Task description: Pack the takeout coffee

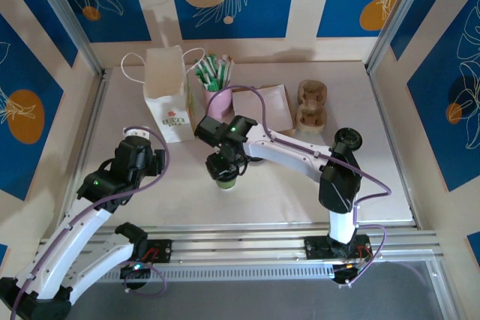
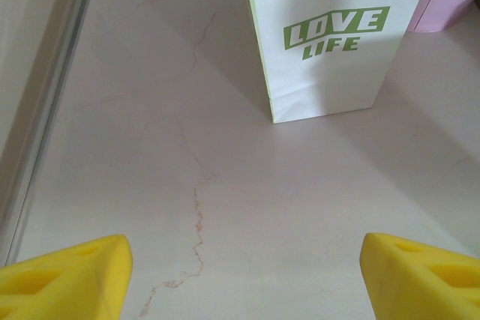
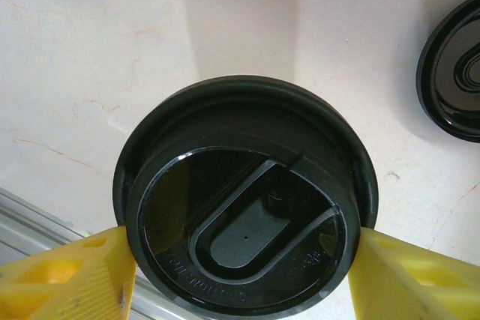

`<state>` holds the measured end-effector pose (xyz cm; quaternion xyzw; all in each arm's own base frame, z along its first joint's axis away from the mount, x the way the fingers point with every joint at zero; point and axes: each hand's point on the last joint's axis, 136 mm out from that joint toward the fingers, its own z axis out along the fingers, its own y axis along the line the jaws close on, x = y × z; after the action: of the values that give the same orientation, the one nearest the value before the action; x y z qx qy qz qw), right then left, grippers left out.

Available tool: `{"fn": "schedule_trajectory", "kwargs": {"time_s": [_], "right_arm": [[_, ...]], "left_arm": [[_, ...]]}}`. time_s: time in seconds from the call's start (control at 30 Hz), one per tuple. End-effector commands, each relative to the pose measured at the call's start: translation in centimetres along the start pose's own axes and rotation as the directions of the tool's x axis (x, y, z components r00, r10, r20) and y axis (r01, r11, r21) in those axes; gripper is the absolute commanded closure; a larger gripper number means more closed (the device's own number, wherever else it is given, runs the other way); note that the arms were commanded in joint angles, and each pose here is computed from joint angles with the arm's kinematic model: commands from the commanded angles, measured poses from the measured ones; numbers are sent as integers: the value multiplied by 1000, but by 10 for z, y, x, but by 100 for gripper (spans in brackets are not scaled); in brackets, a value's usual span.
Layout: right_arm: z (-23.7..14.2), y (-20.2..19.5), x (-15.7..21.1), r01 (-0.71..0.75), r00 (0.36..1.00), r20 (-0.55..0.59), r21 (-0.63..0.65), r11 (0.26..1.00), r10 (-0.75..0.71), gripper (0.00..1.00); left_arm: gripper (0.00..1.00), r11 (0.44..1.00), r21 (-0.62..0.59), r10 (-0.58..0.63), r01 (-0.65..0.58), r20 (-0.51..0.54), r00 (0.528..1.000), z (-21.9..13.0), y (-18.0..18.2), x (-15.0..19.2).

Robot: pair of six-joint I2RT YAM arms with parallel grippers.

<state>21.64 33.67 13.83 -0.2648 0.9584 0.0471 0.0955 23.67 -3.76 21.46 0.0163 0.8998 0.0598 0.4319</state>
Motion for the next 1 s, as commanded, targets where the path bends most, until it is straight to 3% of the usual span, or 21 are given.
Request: {"fn": "schedule_trajectory", "kwargs": {"time_s": [0.0,0.23,0.73,0.97], "right_arm": [[17,-5,15,3,997,-82,51,999,1,31],[29,-7,19,-2,993,-118,71,997,10,31],[80,-22,55,-19,947,-318,74,997,42,31],[79,-25,55,-11,949,-313,100,995,41,31]], "left_arm": [[20,1000,-17,3,-3,1,1000,2,4,2],[20,1000,-15,2,-2,2,1000,2,3,1],[20,1000,7,4,-4,-6,1000,2,0,3],[19,1000,15,8,-8,-12,1000,3,-2,4]]}}
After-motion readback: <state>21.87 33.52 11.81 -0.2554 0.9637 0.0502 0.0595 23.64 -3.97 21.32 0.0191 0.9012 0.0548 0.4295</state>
